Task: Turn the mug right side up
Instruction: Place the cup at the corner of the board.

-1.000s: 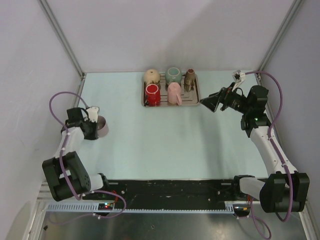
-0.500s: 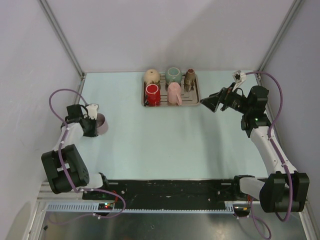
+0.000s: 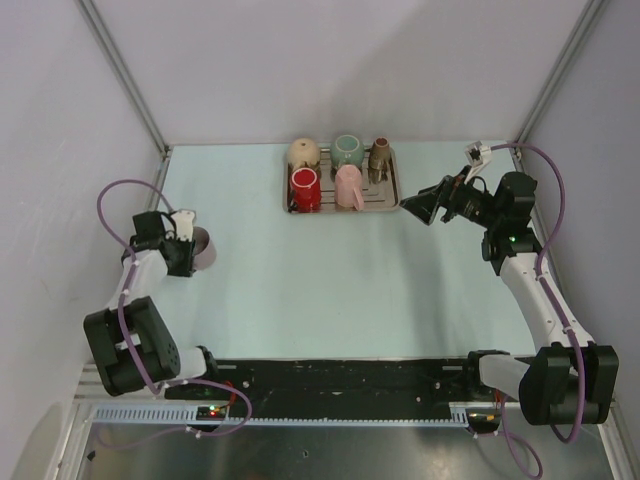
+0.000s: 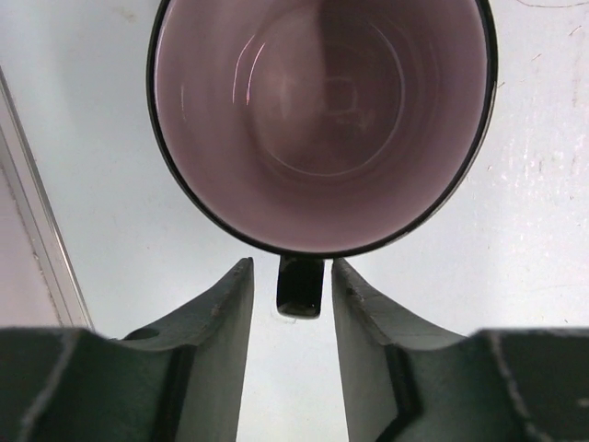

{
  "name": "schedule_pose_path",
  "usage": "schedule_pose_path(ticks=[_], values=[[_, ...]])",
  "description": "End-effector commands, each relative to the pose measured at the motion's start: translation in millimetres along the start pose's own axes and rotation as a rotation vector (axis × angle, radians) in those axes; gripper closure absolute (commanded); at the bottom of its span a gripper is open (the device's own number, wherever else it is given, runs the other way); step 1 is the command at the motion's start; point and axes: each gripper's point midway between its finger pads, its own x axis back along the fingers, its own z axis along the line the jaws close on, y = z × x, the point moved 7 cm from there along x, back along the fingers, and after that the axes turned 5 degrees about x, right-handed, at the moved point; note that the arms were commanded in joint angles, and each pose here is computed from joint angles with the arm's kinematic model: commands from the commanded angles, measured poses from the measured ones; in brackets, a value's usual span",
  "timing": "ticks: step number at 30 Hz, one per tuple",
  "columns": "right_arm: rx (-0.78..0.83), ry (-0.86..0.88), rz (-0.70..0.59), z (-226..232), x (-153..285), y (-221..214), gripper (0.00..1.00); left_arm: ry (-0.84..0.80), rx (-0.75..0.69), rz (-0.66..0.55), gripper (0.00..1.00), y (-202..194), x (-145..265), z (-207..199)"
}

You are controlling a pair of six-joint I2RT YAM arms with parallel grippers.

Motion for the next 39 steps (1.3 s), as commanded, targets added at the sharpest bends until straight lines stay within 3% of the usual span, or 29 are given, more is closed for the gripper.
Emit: schedule_pose_path(ticks=[1,30,39], values=[[0.045,0.019,-0.038,6.1,3.3,10.6,0.00,0.034,-0.022,-0.054,0.53,3.6,9.7,3.1],[0.044,-0.004,-0.037,1.1,0.8,8.9,0.01,0.033,-0.104,-0.306,0.02,14.2,98.0,-20.9],[0.058,-0.022,-0.041,0.2,1.1,9.3,0.01,-0.059,-0.174,-0.390,0.00,31.9,115.1,-61.5]])
